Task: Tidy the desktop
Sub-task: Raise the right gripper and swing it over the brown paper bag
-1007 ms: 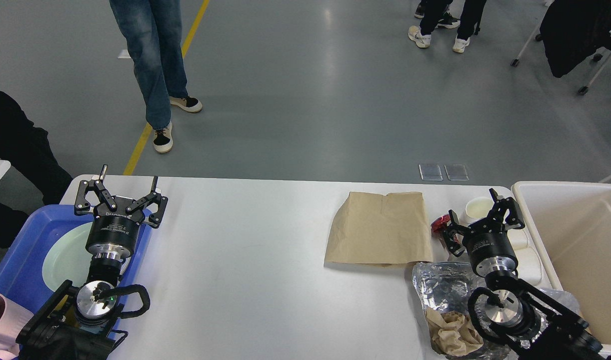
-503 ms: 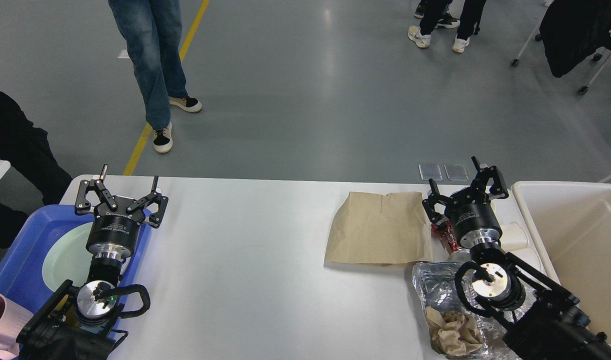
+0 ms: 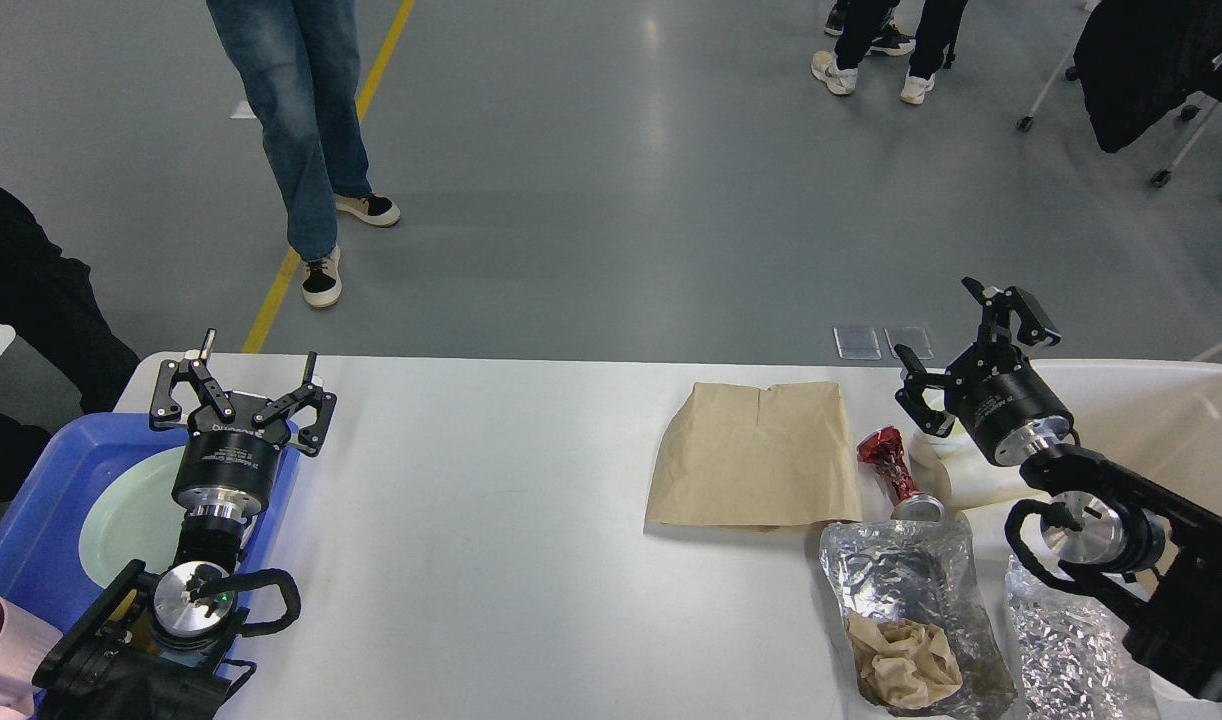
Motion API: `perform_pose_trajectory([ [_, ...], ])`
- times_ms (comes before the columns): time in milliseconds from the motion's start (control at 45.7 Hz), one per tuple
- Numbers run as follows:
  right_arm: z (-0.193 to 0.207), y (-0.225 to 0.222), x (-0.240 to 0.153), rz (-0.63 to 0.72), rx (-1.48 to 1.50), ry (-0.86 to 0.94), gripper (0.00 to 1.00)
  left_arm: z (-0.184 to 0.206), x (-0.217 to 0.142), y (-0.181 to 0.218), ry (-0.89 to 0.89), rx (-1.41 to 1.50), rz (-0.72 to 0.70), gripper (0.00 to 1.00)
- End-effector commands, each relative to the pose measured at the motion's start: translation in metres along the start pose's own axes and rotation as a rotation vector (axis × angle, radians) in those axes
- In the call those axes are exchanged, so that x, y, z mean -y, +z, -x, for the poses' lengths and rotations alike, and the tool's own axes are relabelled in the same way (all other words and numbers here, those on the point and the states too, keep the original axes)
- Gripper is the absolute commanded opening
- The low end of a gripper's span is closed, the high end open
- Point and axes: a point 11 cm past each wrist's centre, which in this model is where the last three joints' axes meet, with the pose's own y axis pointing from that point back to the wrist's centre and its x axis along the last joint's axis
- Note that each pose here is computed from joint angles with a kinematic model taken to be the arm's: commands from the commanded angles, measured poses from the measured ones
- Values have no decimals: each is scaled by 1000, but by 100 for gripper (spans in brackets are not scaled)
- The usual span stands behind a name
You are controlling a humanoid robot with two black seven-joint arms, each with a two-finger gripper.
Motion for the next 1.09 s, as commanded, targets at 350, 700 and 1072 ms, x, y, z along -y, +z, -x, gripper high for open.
perform_pose_trajectory([
  [350,11,-71,21,389,-873,-207,100,0,0,0,0,0,-1,96],
  [700,98,-101,32,823,-1247,-568,100,0,0,0,0,0,2,96],
  [1072,151,-103,-5,1352,-1536,-519,100,0,0,0,0,0,2,96],
])
